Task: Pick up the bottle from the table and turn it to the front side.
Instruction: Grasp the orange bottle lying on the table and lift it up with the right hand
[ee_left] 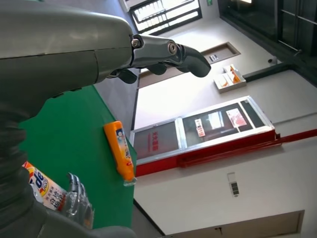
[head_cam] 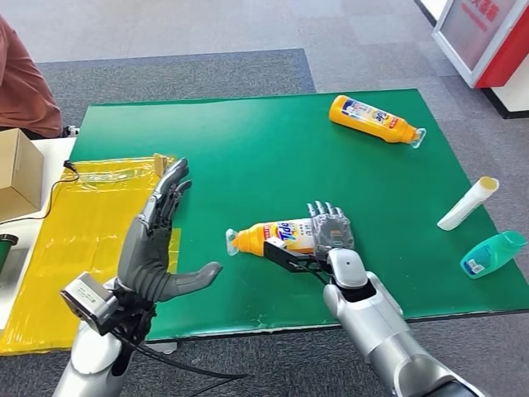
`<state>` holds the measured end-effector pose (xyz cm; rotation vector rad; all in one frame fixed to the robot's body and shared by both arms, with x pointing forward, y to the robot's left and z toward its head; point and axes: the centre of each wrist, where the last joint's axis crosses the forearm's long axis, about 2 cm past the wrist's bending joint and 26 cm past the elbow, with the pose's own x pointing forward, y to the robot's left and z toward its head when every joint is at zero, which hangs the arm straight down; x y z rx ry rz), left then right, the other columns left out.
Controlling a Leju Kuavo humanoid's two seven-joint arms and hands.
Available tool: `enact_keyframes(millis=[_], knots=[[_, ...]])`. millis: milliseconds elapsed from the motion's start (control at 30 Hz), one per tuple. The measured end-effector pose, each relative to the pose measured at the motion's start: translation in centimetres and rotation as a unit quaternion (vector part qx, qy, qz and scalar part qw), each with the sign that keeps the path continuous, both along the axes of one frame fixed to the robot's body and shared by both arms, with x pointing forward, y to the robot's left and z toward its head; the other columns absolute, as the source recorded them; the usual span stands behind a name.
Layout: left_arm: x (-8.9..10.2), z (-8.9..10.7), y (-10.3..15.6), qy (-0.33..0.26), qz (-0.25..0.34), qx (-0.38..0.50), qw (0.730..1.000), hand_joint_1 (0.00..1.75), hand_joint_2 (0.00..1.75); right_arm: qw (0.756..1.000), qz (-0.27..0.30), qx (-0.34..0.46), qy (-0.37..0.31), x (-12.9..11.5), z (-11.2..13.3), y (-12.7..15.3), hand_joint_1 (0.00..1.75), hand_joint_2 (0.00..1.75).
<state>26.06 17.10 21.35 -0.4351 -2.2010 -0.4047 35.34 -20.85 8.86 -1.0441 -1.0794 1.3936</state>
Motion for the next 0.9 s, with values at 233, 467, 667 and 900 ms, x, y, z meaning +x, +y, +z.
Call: enact_keyframes(millis=[233, 467, 667, 900], knots=[[0.2, -0.1, -0.2, 0.003, -0.005, 0.001, 1.0, 0.0, 1.75, 1.0, -0.001, -0.013, 0.011, 0.5, -0.2, -0.3, 0.0, 1.75], [0.3, -0.2, -0.4, 0.005, -0.01, 0.003, 1.0, 0.0, 1.75, 0.999, 0.001, -0.048, 0.009, 1.0, -0.1, -0.3, 0.0, 1.75], [0.6, 0.1, -0.3, 0.0, -0.017, -0.02, 1.0, 0.0, 1.75, 0.994, 0.021, -0.105, 0.012, 2.0, 0.1, -0.5, 1.27, 1.75], [0.7, 0.0, -0.1, 0.002, -0.018, -0.023, 1.0, 0.0, 1.75, 0.991, 0.04, -0.122, 0.023, 2.2, -0.2, -0.8, 1.75, 1.75]])
